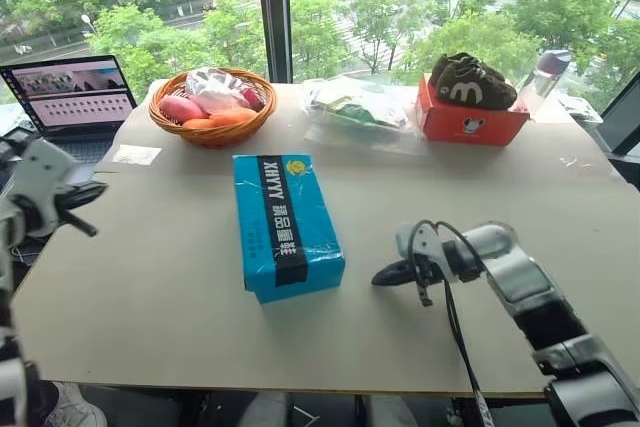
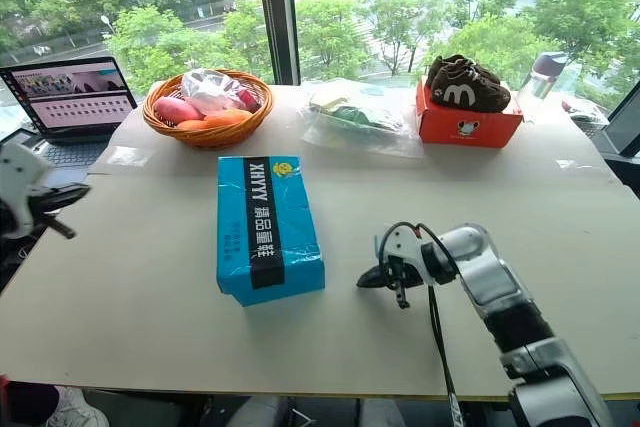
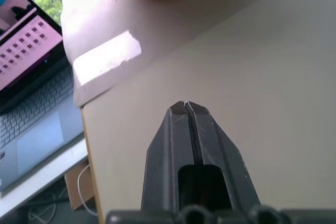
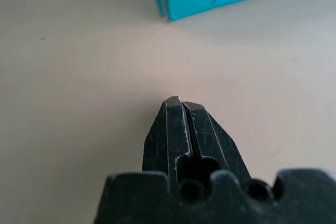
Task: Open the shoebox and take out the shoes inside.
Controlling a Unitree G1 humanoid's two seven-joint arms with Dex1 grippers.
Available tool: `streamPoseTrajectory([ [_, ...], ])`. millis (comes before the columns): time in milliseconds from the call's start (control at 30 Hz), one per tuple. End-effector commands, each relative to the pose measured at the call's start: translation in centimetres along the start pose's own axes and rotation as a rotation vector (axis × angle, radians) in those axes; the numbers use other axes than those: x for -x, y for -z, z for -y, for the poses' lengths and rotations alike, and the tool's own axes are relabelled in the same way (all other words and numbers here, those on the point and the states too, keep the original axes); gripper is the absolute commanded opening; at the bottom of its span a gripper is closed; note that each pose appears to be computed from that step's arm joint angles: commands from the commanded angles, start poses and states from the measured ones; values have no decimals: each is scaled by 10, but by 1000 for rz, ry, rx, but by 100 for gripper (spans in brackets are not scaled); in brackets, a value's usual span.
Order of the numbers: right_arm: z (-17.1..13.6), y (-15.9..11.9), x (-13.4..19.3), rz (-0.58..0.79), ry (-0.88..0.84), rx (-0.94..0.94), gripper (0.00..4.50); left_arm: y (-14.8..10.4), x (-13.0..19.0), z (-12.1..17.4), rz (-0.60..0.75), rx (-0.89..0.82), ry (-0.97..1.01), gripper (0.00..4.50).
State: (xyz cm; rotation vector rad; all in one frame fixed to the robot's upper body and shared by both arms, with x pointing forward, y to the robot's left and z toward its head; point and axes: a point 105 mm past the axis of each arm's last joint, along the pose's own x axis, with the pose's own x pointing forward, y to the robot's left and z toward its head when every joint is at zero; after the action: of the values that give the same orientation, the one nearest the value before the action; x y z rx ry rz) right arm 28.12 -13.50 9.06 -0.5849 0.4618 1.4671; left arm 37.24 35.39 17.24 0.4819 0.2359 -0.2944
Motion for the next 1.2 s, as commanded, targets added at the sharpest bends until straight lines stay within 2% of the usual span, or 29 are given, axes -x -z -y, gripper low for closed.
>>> streamPoseTrajectory([
  [33, -19, -20, 6, 80, -33, -34, 3, -29, -32, 7, 119, -32, -34, 0],
  [133, -26, -41, -1, 172, -40, -62, 3, -35, -59, 32, 144, -20, 8, 0],
  [267, -36, -59, -7, 239, -64, -90, 3, -42, -79, 52, 149, -16, 35, 0],
  [600, -38, -94, -16, 404, -66, -158, 3, -52, -103, 83, 144, -23, 59, 0],
  [800, -20, -83, -28, 387, 7, -207, 3, -55, -112, 109, 169, -12, 145, 0],
  [933, 4, -70, -30, 348, 97, -216, 3, -56, -112, 127, 192, 7, 254, 0],
  [1067, 32, -51, -25, 287, 206, -204, 3, -39, -101, 148, 160, 38, 469, 0],
  [1200, 60, -34, -19, 224, 303, -170, 3, -16, -73, 158, 96, 83, 723, 0],
])
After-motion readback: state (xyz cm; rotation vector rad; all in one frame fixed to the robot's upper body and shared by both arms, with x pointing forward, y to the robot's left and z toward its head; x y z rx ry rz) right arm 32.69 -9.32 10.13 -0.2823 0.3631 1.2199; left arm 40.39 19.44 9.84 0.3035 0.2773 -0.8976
